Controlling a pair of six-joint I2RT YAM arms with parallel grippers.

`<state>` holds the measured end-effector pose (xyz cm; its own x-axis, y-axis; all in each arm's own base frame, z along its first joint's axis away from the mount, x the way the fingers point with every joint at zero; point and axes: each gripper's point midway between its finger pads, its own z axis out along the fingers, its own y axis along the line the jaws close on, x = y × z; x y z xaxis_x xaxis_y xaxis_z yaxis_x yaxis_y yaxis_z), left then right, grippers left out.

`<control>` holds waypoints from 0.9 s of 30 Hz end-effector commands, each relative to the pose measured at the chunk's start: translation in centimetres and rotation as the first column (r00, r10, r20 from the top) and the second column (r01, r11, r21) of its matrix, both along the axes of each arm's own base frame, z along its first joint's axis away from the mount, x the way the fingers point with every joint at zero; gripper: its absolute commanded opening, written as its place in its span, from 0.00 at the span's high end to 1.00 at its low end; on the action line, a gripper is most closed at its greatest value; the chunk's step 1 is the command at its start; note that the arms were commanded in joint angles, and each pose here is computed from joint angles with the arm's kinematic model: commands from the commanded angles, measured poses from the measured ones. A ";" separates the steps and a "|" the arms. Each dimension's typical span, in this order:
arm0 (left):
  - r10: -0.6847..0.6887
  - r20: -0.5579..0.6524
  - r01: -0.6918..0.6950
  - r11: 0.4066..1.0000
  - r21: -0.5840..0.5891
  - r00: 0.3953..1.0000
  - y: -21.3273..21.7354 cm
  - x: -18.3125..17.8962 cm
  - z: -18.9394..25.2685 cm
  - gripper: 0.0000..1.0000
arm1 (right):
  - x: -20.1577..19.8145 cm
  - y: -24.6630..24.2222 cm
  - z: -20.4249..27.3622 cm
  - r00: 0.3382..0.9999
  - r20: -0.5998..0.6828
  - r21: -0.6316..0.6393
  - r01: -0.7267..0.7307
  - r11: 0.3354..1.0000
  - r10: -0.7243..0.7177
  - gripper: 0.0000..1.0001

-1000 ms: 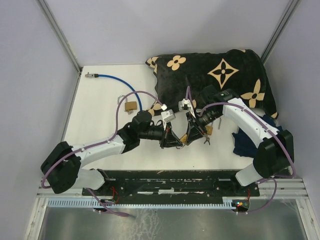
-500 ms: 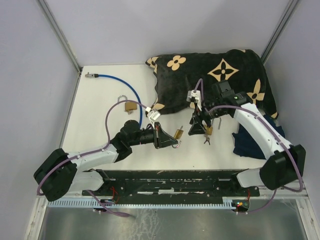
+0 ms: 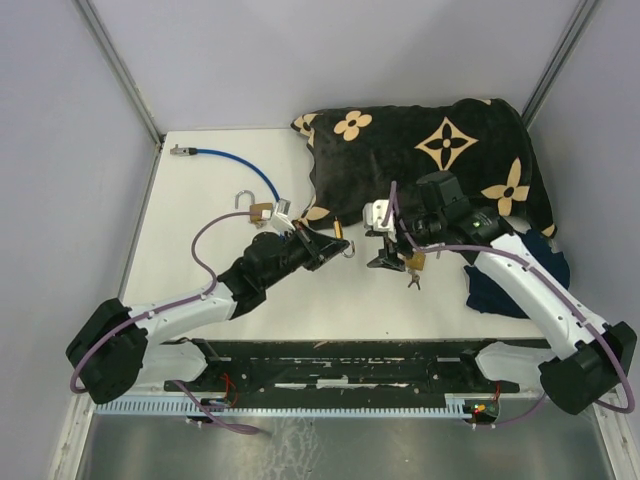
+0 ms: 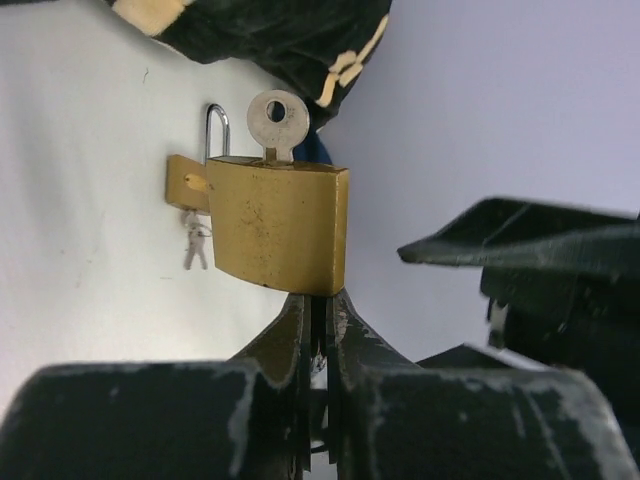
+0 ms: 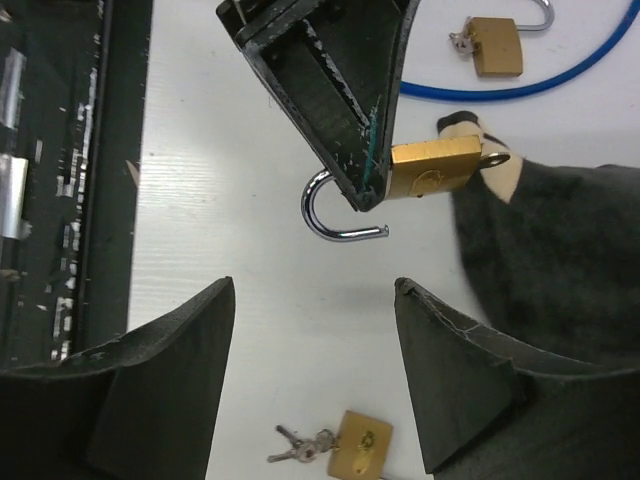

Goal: Lock with the key
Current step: Lock the lock.

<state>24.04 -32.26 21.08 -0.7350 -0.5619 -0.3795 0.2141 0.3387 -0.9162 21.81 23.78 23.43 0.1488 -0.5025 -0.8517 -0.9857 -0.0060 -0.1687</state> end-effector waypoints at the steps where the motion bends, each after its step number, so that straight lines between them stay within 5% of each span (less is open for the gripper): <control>1: 0.155 -0.217 -0.202 0.955 -0.216 0.964 0.7 2.2 3.5 0.97 | 3.0 1.2 0.8 0.970 0.236 -0.032 0.071 0.997 -0.062 0.28; 10: 0.248 -0.396 -0.347 0.916 -0.202 0.884 1.4 3.2 2.9 0.97 | 4.2 3.5 -1.0 0.904 0.388 0.005 0.192 0.981 -0.179 0.33; 27: 0.234 -0.473 -0.394 0.877 -0.274 0.850 1.2 3.3 3.6 0.97 | 4.0 6.8 -3.0 0.820 0.535 0.008 0.234 0.972 -0.202 0.61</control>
<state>26.38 -30.41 19.01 -0.5613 -0.8249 0.0669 -0.3276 0.1472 -0.9333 24.92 29.79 19.84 0.4110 -0.6084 -0.6789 -0.7825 0.1466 -0.6051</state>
